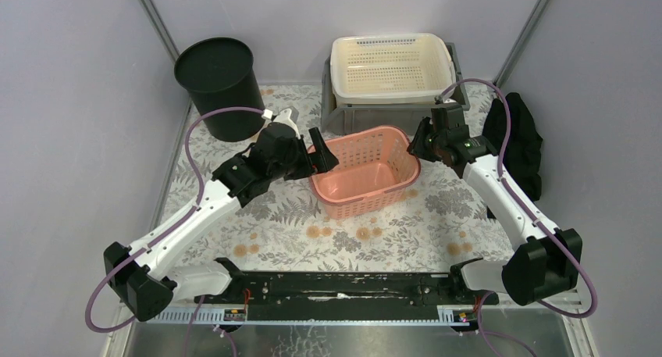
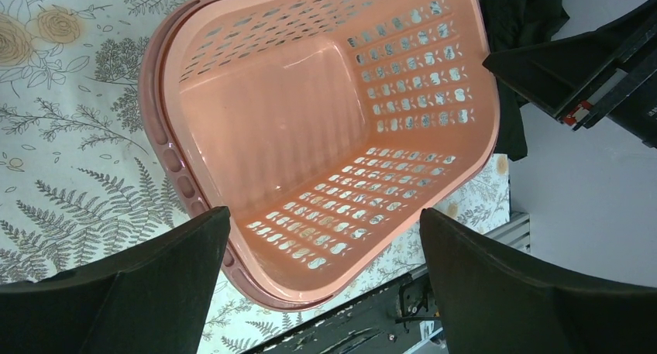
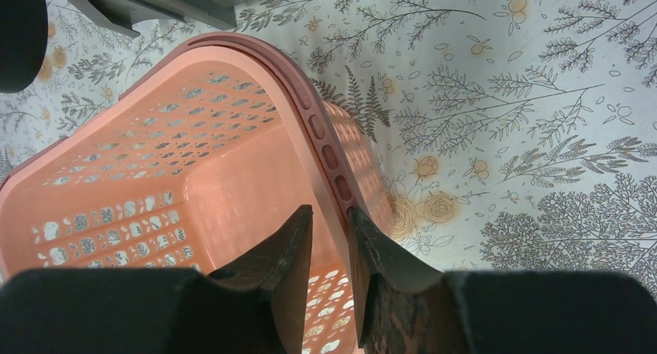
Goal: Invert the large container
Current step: Turn the container upside down at the center of the board.
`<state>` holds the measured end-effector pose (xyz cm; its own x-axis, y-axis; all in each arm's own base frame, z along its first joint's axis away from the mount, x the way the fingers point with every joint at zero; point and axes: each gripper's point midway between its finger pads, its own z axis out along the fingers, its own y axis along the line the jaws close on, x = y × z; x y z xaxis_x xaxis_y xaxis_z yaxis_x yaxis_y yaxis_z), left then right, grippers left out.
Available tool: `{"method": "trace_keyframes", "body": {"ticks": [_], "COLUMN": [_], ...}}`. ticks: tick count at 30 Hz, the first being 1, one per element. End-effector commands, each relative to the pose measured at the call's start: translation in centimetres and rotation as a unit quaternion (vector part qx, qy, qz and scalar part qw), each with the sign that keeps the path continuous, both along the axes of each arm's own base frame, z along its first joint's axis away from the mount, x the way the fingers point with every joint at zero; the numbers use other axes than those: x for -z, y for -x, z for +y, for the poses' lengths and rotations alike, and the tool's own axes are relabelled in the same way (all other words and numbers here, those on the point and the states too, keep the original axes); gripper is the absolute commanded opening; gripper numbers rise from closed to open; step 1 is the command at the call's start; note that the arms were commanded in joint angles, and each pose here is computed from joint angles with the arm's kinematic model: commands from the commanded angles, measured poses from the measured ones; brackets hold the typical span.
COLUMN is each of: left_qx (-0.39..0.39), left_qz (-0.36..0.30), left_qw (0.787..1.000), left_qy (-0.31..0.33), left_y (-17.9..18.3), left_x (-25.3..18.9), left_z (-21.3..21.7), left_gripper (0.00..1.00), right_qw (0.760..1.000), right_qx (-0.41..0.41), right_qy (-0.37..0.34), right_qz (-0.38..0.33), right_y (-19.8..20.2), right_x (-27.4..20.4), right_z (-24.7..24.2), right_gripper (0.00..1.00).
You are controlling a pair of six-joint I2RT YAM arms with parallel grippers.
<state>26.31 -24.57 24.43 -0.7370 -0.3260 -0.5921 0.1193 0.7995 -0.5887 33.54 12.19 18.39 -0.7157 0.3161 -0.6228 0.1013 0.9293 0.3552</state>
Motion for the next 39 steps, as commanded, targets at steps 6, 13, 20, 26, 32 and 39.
{"method": "trace_keyframes", "body": {"ticks": [6, 13, 20, 26, 32, 39], "left_qx": [-0.01, -0.016, -0.018, -0.017, -0.017, -0.018], "left_qz": [0.01, 0.018, 0.03, 0.028, 0.023, 0.017], "left_qw": [1.0, 0.999, 0.999, 0.999, 0.998, 0.998], "left_qy": [-0.016, -0.03, -0.036, -0.04, -0.048, -0.062], "left_y": [-0.3, -0.3, -0.4, -0.9, -1.5, -2.5], "left_x": [2.2, 3.6, 5.4, 5.4, 5.4, 5.4], "left_z": [-0.1, 0.3, 0.1, -0.1, -0.3, -0.6], "left_gripper": [1.0, 1.0, 1.0, 1.0, 1.0, 1.0], "right_qw": [0.999, 0.999, 0.999, 0.999, 0.998, 0.998], "right_qx": [-0.007, -0.007, -0.009, -0.012, -0.017, -0.017], "right_qy": [0.007, 0.005, 0.005, 0.004, -0.004, -0.011], "right_qz": [0.045, 0.044, 0.048, 0.05, 0.055, 0.052], "right_y": [2.4, 2.3, 2.6, 2.9, 3.4, 5.0], "right_x": [1.7, 1.7, 2.0, 2.3, 2.5, 1.7], "right_z": [-0.3, -0.3, -0.3, -0.2, 0.0, -0.4], "right_gripper": [0.32, 0.32, 0.33, 0.33, 0.33, 0.34]}}
